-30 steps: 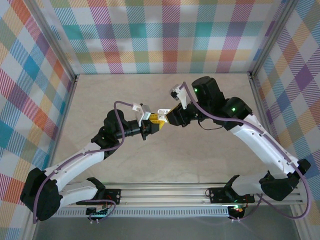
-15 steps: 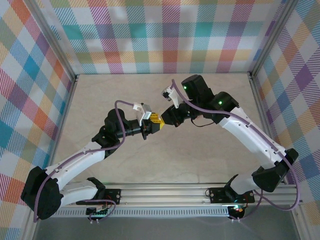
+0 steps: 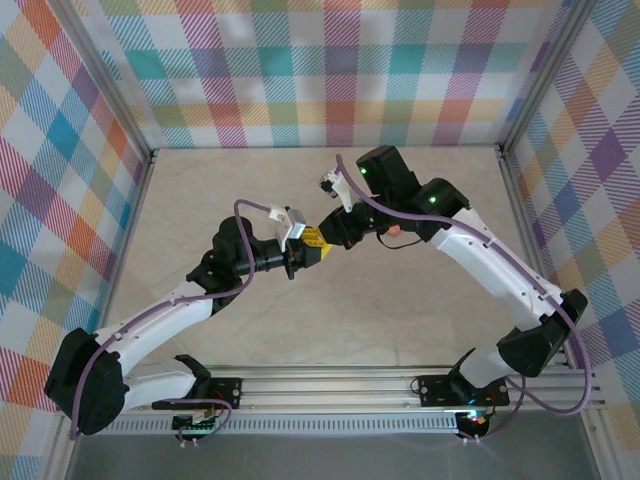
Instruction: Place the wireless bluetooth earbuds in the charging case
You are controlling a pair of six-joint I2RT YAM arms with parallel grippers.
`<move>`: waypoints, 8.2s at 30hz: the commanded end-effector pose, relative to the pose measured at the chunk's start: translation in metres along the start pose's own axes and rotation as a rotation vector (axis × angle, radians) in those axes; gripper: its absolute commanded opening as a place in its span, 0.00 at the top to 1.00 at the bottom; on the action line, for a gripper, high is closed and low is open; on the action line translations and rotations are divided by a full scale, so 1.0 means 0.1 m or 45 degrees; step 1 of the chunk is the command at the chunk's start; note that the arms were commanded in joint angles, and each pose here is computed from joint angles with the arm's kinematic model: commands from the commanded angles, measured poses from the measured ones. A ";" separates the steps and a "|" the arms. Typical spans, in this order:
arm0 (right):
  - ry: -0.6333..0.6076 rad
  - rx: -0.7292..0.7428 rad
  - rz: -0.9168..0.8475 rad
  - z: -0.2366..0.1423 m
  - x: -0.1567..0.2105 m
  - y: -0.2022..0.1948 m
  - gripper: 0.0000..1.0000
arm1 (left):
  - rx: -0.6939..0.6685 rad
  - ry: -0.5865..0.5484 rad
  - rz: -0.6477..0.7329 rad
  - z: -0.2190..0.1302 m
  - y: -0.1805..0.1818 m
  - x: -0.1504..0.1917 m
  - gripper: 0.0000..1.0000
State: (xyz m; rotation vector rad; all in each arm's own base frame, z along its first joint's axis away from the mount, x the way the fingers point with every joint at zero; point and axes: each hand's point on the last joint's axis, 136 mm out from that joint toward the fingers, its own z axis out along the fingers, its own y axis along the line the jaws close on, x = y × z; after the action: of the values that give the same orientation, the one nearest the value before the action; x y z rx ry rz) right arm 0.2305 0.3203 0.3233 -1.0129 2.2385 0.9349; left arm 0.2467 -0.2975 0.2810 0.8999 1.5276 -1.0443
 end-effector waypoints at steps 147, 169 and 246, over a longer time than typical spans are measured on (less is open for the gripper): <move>0.156 0.093 -0.160 0.00 -0.01 -0.15 0.89 | 0.135 -0.072 0.044 0.13 -0.10 -0.21 1.00; -0.292 -0.112 0.339 -0.64 -0.34 -0.59 0.50 | 0.104 -0.104 0.138 0.07 -0.08 -0.18 1.00; -0.325 0.051 0.502 -0.38 0.08 -1.11 0.43 | -0.459 0.012 -0.544 -0.20 0.95 0.41 1.00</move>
State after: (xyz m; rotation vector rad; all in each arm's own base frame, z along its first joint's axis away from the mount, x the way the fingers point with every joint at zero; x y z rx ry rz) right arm 0.2919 0.2495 0.3357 -0.5068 2.1374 1.2712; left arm 0.3069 -0.2698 0.2434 0.5213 1.8000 -1.0562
